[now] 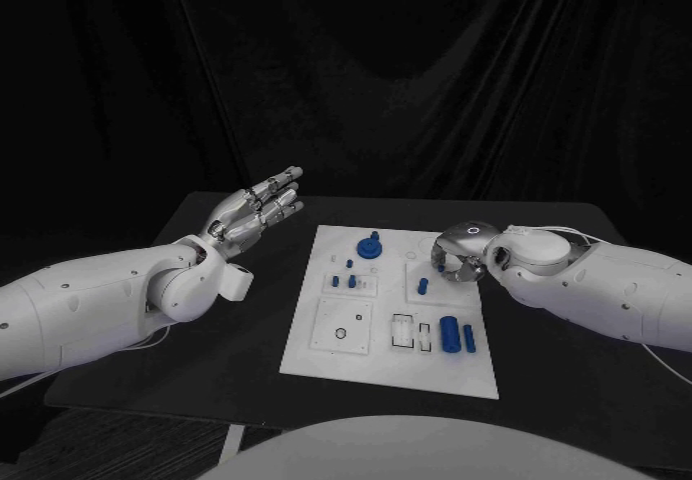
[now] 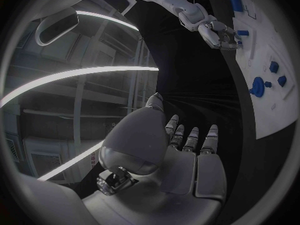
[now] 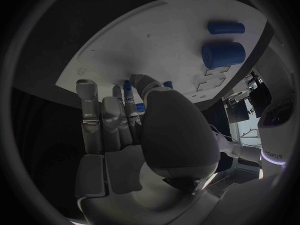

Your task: Assemble the parts on the task board

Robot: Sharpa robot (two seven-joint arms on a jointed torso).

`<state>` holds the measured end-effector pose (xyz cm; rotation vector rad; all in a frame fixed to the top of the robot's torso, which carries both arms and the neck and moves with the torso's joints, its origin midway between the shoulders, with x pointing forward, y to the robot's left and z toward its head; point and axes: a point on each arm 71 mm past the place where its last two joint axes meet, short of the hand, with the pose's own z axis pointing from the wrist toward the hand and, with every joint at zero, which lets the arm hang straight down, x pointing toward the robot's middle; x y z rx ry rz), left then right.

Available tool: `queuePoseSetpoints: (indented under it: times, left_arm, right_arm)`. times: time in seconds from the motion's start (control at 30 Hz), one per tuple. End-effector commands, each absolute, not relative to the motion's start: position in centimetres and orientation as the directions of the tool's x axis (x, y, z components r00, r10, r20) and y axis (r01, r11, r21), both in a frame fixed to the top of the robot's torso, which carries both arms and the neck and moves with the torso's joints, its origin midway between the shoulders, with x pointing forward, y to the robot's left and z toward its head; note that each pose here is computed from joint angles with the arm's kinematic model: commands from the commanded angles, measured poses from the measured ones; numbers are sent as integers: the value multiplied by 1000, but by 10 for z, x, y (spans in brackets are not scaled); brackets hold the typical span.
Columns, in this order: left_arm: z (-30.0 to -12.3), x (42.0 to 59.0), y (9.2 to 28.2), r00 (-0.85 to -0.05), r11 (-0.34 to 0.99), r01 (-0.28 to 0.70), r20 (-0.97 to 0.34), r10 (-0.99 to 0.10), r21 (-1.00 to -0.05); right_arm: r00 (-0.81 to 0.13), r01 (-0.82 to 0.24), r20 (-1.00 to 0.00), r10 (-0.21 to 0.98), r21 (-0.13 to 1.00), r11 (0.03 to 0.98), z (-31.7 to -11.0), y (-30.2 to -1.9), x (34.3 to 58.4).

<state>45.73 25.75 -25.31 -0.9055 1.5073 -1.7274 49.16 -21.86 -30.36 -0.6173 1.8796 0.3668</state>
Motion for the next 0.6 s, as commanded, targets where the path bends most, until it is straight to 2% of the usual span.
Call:
queuePoseSetpoints:
  times: [0.03, 0.6]
  left_arm:
    - [-246, 456, 257, -543, -185, 124, 89, -835, -975]
    - [-249, 457, 257, -531, -164, 113, 80, -844, -980]
  right_arm:
    - [-270, -585, -935, -229, -29, 810, -304, -217, 491]
    - [-245, -590, -950, -191, -11, 807, -306, -219, 491]
